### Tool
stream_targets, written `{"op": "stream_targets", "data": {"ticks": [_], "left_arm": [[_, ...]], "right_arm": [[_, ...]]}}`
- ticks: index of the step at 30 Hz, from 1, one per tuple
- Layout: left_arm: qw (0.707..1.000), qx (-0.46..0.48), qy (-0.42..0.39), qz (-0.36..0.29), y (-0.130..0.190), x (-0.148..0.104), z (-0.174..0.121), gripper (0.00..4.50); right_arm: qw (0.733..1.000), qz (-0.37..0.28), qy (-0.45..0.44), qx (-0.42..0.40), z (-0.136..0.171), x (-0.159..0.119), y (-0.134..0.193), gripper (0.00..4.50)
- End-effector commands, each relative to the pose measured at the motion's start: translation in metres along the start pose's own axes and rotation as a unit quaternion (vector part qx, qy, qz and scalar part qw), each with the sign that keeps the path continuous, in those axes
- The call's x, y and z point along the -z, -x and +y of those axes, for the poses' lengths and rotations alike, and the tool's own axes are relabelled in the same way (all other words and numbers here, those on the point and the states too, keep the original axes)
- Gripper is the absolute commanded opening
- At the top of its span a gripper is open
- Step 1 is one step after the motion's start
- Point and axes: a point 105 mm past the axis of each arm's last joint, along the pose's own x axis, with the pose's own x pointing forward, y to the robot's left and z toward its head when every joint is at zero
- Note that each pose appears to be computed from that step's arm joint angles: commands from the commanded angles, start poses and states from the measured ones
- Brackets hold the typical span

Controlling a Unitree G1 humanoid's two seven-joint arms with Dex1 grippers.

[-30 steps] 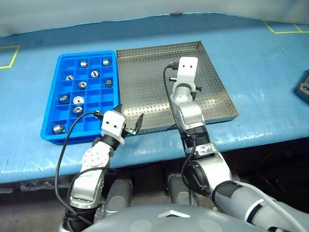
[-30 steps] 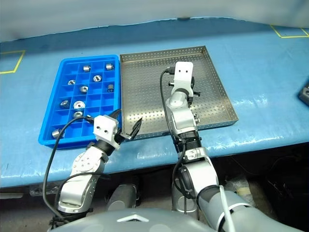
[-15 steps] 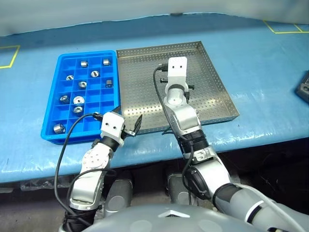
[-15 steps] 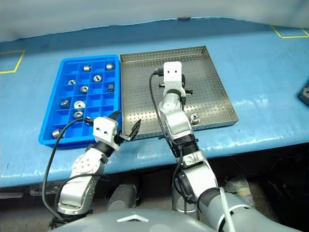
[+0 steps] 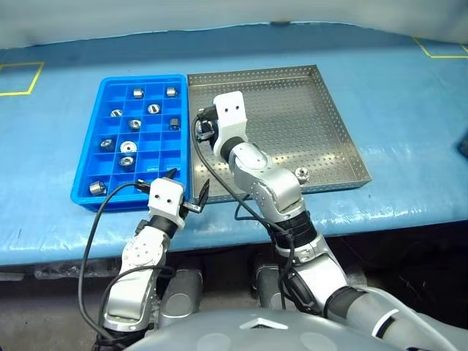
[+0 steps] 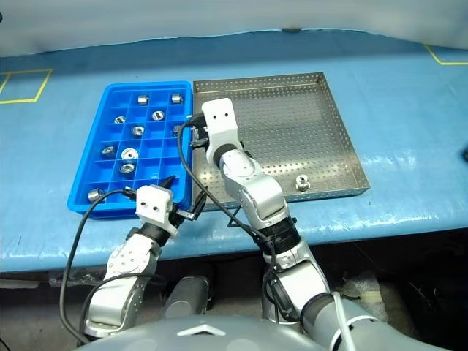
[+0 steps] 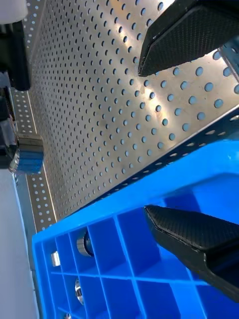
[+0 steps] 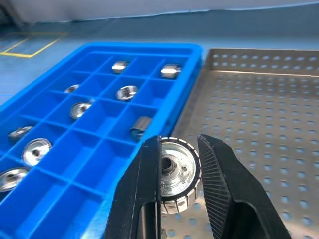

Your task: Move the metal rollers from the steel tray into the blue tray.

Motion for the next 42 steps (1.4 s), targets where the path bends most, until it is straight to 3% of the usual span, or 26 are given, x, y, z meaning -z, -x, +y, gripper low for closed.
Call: {"op": "stream_targets", "data": {"ticks": [1,10,16,37,42], "left_arm": [[0.999,-0.007,-0.014,-0.044,0.008,-0.021,0.003,4.50],[0.997,-0.066,-0.025,-0.026,0.027,-0.015,0.024,4.50],[0.996,-0.080,-0.023,-0.026,0.032,-0.015,0.026,4.50],[0.998,-0.051,-0.015,-0.031,0.018,-0.015,0.014,4.50],[0.998,-0.048,-0.016,-0.032,0.015,-0.015,0.014,4.50]], "right_arm": [[0.989,-0.035,-0.045,-0.134,0.072,-0.026,0.003,0.77],[0.978,-0.011,-0.015,-0.207,0.107,-0.012,-0.006,0.77],[0.980,-0.003,0.001,-0.199,0.103,-0.004,-0.017,0.77],[0.990,-0.022,0.038,-0.138,0.063,-0.019,-0.025,0.77],[0.990,-0.002,0.051,-0.129,0.057,-0.010,-0.025,0.77]]}}
